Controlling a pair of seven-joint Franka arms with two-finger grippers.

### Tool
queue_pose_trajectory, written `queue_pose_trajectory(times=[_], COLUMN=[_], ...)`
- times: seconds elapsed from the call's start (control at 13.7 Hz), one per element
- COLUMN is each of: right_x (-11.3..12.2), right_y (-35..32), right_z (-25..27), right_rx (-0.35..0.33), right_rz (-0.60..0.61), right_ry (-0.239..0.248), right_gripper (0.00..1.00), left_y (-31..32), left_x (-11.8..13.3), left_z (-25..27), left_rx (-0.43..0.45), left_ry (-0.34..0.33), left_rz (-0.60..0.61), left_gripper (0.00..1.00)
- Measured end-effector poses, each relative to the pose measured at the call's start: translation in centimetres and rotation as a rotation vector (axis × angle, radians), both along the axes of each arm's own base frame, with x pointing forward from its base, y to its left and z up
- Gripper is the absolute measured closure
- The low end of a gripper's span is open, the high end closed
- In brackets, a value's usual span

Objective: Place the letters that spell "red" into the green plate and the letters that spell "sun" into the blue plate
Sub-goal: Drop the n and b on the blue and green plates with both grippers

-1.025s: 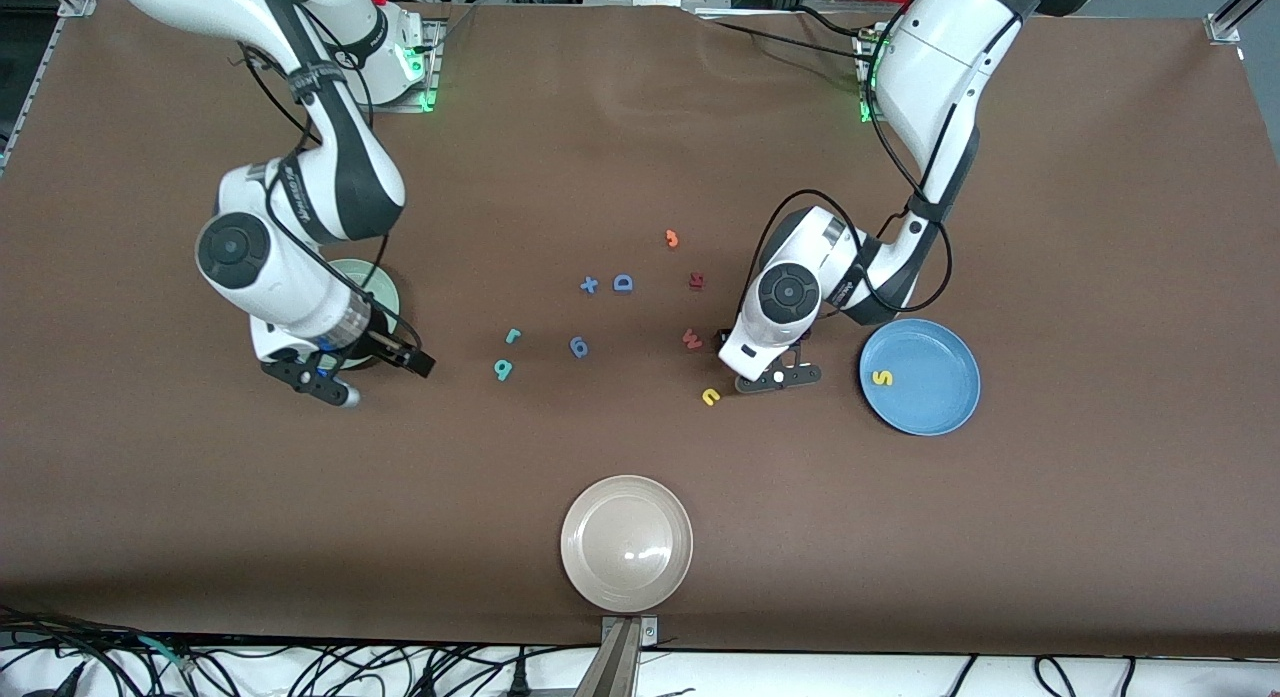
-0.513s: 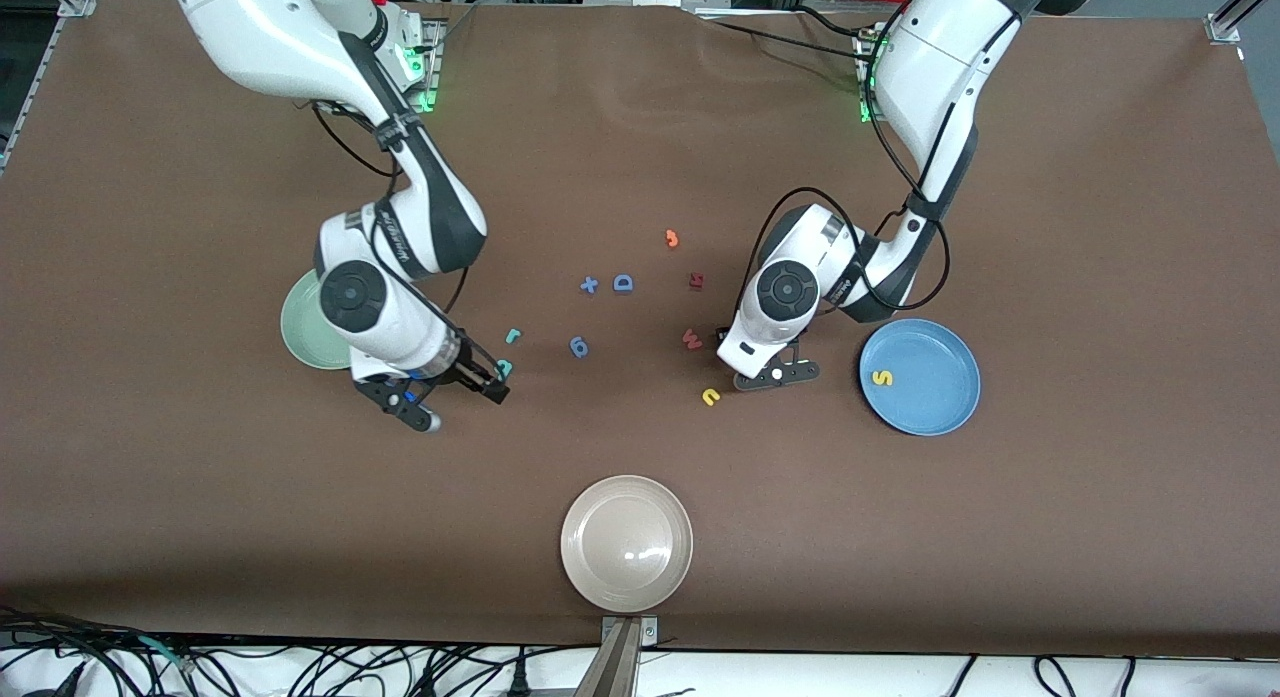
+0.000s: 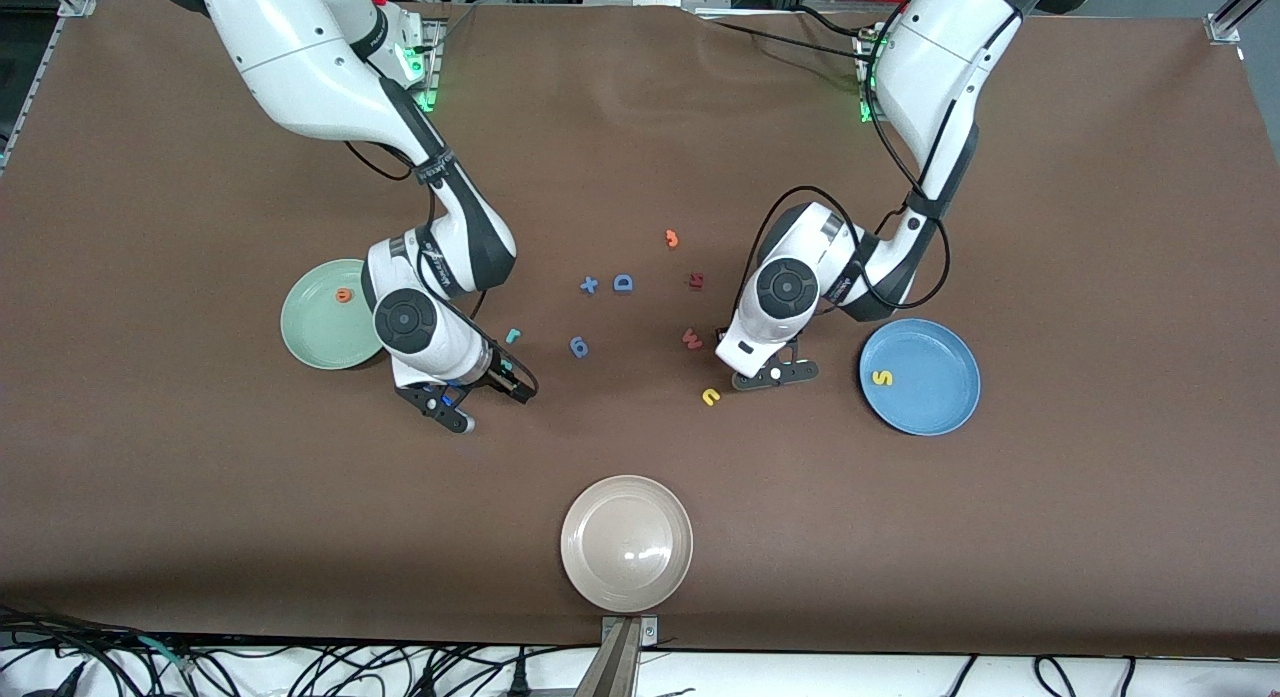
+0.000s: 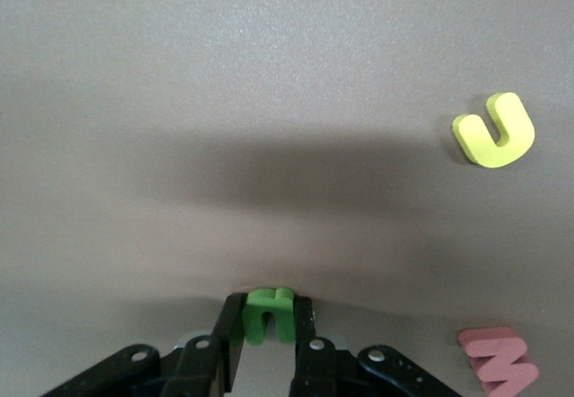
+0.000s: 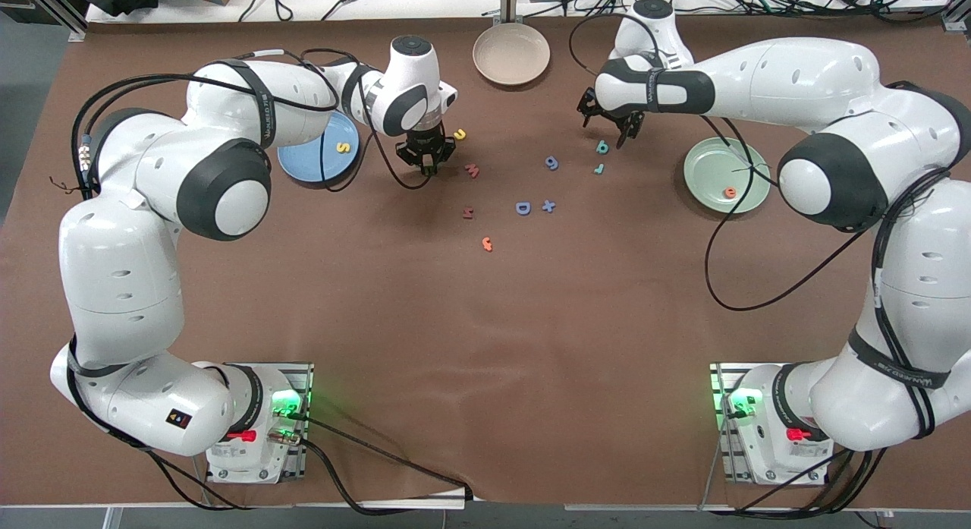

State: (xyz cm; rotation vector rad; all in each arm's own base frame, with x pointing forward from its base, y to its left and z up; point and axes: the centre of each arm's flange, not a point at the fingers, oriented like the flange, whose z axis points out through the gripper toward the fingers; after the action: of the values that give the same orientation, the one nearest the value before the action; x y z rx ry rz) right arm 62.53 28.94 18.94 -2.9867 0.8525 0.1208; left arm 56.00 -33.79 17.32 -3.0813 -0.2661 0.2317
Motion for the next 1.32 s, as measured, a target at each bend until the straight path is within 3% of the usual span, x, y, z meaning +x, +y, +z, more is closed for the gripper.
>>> queue_pose_trajectory(times=[0.37, 0.51, 0.59, 0.73, 0.81, 0.95, 1.03, 1.24, 1.32], right_x=[-1.1, -1.0, -1.0, -0.9, -0.9, -0.9, -0.9, -0.8, -0.8], right_y=[0.1, 0.1, 0.1, 0.2, 0.2, 0.2, 0.2, 0.3, 0.3], right_z=[-1.9, -1.8, -1.7, -1.5, -1.5, -1.3, -1.4, -1.1, -1.1], right_rx=[-0.015, -0.014, -0.014, -0.011, -0.011, -0.009, -0.009, -0.007, -0.007], right_rz=[0.008, 0.003, 0.003, 0.002, 0.001, 0.001, 0.001, 0.002, 0.002], right_ry=[0.033, 0.031, 0.030, 0.024, 0.024, 0.020, 0.020, 0.016, 0.016], right_gripper=[0.04, 0.20, 0.20, 0.35, 0.36, 0.46, 0.46, 0.73, 0.73], left_y=[1.0, 3.4, 4.9, 8.0, 9.4, 12.9, 15.0, 21.0, 22.4], left_x=[0.8, 2.4, 3.3, 4.9, 5.3, 6.2, 6.7, 7.8, 7.9], left_z=[1.2, 3.8, 5.3, 8.1, 8.9, 9.2, 9.0, 8.3, 7.9], left_rx=[0.010, 0.023, 0.025, 0.022, 0.017, -0.003, -0.018, -0.062, -0.075], left_ry=[0.011, 0.049, 0.069, 0.101, 0.114, 0.143, 0.153, 0.177, 0.188], left_rz=[0.001, -0.051, -0.077, -0.124, -0.154, -0.221, -0.251, -0.325, -0.346], left_gripper=[0.73, 0.73, 0.73, 0.73, 0.73, 0.73, 0.73, 0.73, 0.73])
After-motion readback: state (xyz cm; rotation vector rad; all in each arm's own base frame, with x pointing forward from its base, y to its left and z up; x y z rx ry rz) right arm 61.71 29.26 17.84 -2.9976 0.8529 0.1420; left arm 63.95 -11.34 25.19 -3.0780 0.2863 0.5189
